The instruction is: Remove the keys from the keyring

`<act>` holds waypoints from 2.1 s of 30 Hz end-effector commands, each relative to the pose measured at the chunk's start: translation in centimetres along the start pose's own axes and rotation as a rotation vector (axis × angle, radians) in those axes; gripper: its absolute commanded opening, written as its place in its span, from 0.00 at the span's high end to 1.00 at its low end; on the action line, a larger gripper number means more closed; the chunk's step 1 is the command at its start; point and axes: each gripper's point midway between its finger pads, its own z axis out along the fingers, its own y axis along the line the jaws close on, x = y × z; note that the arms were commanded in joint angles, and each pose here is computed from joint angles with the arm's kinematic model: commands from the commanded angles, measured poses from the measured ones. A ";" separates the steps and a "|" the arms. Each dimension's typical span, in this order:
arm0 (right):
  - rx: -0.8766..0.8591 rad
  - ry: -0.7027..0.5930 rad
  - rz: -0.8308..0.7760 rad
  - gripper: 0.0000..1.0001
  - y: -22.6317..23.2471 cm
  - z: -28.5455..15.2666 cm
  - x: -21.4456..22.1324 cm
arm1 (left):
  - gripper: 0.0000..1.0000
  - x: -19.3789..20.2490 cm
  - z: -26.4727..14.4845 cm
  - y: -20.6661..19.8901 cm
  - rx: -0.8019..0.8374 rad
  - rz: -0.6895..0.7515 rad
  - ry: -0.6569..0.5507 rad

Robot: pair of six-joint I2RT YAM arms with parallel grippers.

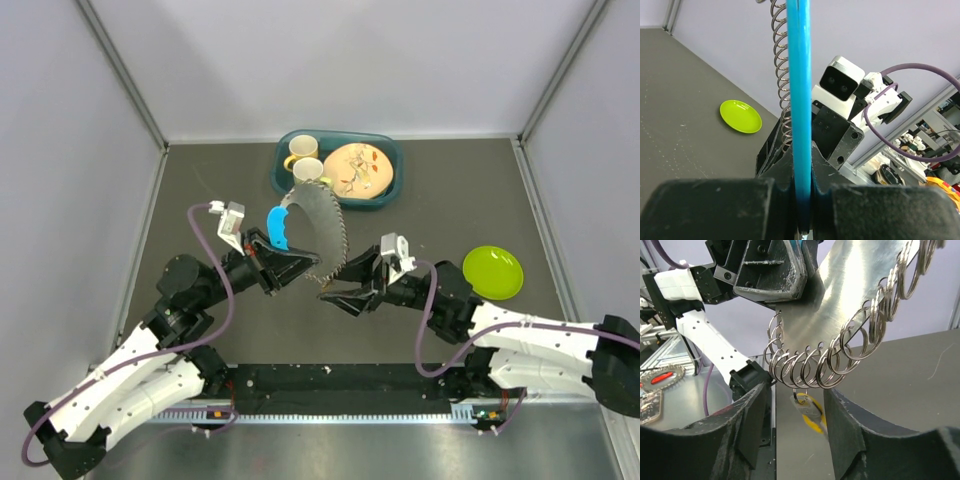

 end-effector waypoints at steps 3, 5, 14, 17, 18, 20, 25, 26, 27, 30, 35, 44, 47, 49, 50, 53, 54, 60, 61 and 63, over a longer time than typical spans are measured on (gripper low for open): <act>-0.018 -0.096 -0.034 0.59 0.5 1.6 -3.4 | 1.00 -2.4 -0.1 -1.8 0.065 0.034 -0.097; -0.002 -0.090 -0.031 0.67 0.2 1.6 -3.0 | 1.00 -2.3 -0.1 -1.8 0.060 0.037 -0.097; 0.095 -0.035 -0.023 1.00 -1.3 0.3 -0.9 | 1.00 -2.3 -0.7 0.4 -0.052 0.048 -0.126; 0.149 0.004 -0.014 1.00 -2.1 -0.5 -0.1 | 1.00 -2.3 -1.1 1.7 -0.121 0.054 -0.132; 0.169 0.031 -0.008 1.00 -2.3 -0.9 0.3 | 1.00 -2.3 -1.2 1.9 -0.132 0.060 -0.136; 0.188 0.046 -0.012 1.00 -2.6 -1.1 0.4 | 1.00 -2.1 -1.4 2.8 -0.172 0.058 -0.140; 0.223 0.238 -0.008 1.00 -2.9 -1.5 1.6 | 1.00 -1.1 -1.9 5.0 -0.267 0.064 -0.115; 0.229 0.258 -0.019 1.00 -3.0 -1.6 1.5 | 0.98 -0.9 -2.0 5.4 -0.288 0.063 -0.110; 0.238 0.275 -0.032 1.00 -3.1 -1.9 1.2 | 0.96 -0.2 -2.3 6.1 -0.317 0.065 -0.082; 0.292 0.356 -0.110 1.00 -3.9 -3.3 0.4 | 0.77 1.4 -3.8 8.2 -0.427 0.047 -0.036; 0.330 0.483 -0.257 1.00 -5.1 -4.5 -0.7 | 0.45 2.7 -5.9 9.0 -0.469 0.060 -0.024; 0.222 0.565 -0.313 1.00 -4.1 -4.2 -0.6 | 0.45 2.4 -7.2 6.8 -0.400 0.280 0.106; 0.174 0.590 -0.323 1.00 -3.5 -4.1 -0.5 | 0.45 2.6 -6.9 6.8 -0.397 0.333 0.189; 0.142 0.607 -0.323 1.00 -3.1 -3.9 -0.5 | 0.48 2.5 -6.3 6.7 -0.384 0.353 0.222; 0.140 0.612 -0.323 1.00 -3.1 -3.9 -0.5 | 0.48 2.5 -6.2 6.7 -0.381 0.364 0.231; 0.173 0.634 -0.342 1.00 -3.8 -4.0 -0.7 | 0.48 1.7 -6.1 6.5 -0.389 0.373 0.202; 0.191 0.633 -0.351 1.00 -4.1 -4.0 -0.9 | 0.47 1.3 -6.2 6.2 -0.386 0.378 0.179; 0.374 0.575 -0.310 1.00 -6.7 -3.8 -4.0 | 0.37 2.1 -8.2 7.5 -0.504 0.223 0.121; 0.382 0.566 -0.306 1.00 -6.8 -3.7 -4.3 | 0.31 2.5 -8.4 7.6 -0.510 0.189 0.122; 0.382 0.552 -0.299 1.00 -6.8 -3.4 -4.6 | 0.28 3.8 -8.9 8.0 -0.510 0.168 0.144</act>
